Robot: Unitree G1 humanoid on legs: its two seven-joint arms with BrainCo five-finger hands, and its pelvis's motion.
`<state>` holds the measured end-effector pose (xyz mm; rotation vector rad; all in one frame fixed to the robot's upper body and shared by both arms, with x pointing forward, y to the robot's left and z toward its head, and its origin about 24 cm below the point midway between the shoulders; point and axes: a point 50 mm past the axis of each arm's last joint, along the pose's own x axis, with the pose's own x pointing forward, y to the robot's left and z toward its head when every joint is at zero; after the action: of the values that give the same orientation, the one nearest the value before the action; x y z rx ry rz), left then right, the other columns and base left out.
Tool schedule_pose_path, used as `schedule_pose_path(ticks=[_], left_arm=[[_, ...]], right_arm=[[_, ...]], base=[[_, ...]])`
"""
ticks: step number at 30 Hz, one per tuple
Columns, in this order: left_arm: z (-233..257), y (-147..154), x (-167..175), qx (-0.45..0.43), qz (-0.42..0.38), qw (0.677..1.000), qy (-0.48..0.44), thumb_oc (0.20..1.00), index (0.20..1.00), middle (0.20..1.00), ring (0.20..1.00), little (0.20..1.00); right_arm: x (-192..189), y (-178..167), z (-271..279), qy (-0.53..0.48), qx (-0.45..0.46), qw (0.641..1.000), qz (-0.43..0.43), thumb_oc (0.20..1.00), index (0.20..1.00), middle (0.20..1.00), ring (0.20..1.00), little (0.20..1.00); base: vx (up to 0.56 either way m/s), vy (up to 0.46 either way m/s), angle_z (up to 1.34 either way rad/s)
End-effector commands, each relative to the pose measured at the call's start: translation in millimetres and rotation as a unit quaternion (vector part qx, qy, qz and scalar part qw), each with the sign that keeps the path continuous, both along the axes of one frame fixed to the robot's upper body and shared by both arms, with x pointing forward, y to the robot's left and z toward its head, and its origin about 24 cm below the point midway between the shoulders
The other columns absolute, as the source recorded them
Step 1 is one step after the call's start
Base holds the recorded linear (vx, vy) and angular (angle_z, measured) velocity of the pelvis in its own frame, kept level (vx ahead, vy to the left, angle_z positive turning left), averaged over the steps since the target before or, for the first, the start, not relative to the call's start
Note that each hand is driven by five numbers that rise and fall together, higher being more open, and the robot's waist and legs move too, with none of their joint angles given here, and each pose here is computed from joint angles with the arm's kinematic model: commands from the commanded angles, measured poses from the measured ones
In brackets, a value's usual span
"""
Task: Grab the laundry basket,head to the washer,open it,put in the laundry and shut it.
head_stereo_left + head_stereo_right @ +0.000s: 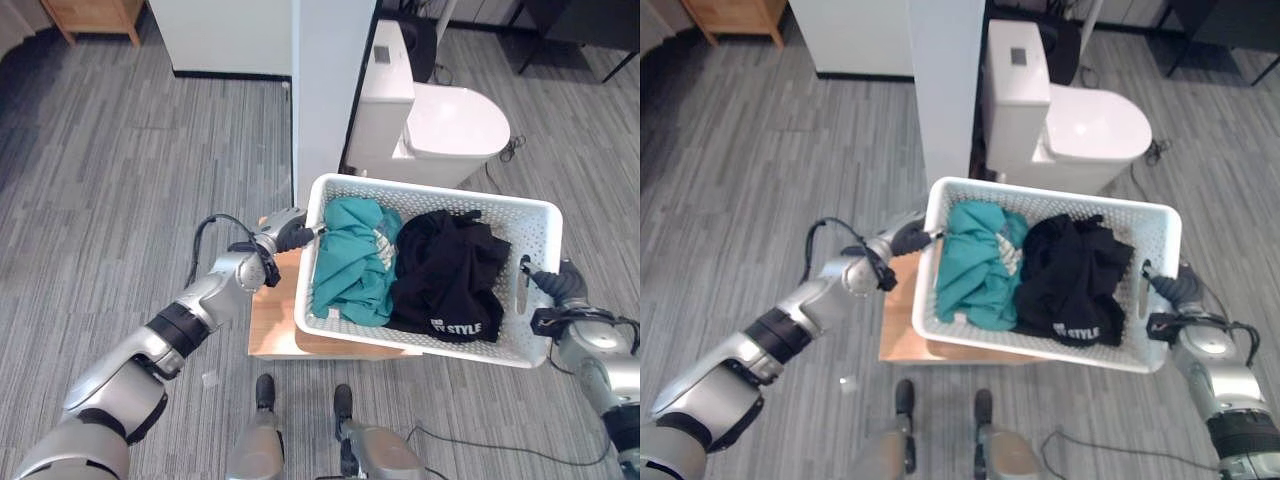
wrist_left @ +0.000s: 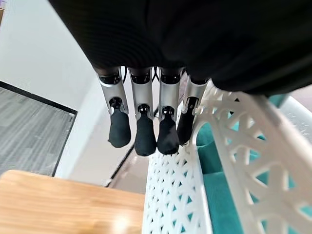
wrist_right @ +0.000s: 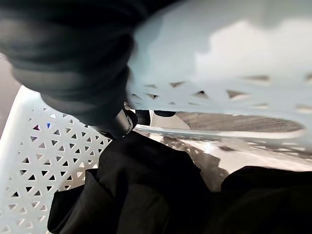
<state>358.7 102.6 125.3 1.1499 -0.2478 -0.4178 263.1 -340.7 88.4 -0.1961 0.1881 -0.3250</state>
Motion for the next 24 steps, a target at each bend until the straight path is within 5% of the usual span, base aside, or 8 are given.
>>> schedule_pose_path(ticks=[1, 14, 24], left_arm=[[16.7, -34.1, 7.5, -0.024, -0.051, 0.998, -0.03, 0.2, 0.2, 0.2, 0.2, 0.2], [20.5, 0.6, 19.2, -0.059, 0.013, 0.998, -0.017, 0.2, 0.2, 0.2, 0.2, 0.2], [-0.4, 36.6, 15.6, -0.049, 0.067, 0.996, 0.026, 0.2, 0.2, 0.2, 0.2, 0.2]], right_arm=[[10.2, 31.5, 47.5, -0.09, 0.023, 0.983, 0.161, 0.2, 0.2, 0.2, 0.2, 0.2], [36.9, 58.3, 42.9, -0.091, 0.068, 0.977, 0.179, 0.2, 0.2, 0.2, 0.2, 0.2], [49.0, 58.6, 27.9, -0.068, 0.075, 0.982, 0.159, 0.2, 0.2, 0.2, 0.2, 0.2]], base=[[-0.22, 0.166, -0.15], [-0.25, 0.287, -1.1], [-0.25, 0.052, -0.69]])
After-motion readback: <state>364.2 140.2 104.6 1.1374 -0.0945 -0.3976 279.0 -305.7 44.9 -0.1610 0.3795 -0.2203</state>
